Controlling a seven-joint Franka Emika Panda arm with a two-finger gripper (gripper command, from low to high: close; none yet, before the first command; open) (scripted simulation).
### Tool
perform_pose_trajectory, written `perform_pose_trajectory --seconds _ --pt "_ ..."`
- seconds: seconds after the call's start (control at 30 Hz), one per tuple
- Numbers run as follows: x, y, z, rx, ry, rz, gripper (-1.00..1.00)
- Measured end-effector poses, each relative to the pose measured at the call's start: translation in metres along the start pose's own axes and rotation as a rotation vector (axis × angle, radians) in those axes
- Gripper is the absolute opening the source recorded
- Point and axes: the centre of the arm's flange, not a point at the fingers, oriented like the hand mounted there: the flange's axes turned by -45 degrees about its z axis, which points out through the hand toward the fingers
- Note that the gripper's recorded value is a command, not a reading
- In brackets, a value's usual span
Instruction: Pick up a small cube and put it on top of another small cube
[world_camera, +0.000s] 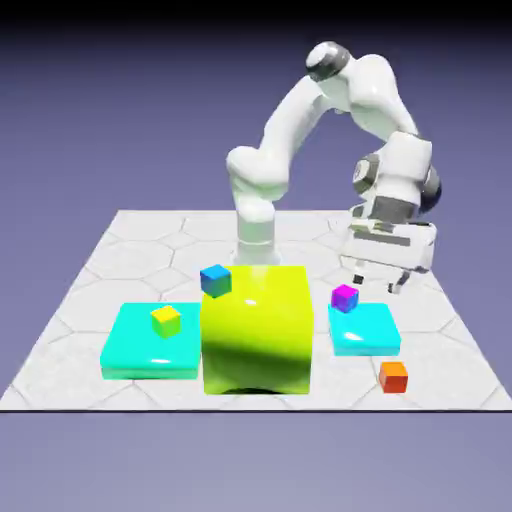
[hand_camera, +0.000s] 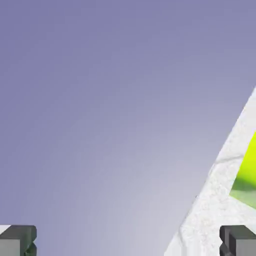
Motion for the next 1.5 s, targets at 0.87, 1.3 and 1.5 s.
perform_pose_trajectory --seconds 0.87,1.3,1.5 --pt "-0.12 0.017 0.116 -0.352 -0.171 0.373 -1.0" --pt "-0.109 0.049 0.02 -0.172 -0.079 0.108 -1.0" --pt "-0.102 0.07 -0.018 -0.107 -0.068 -0.004 -1.0"
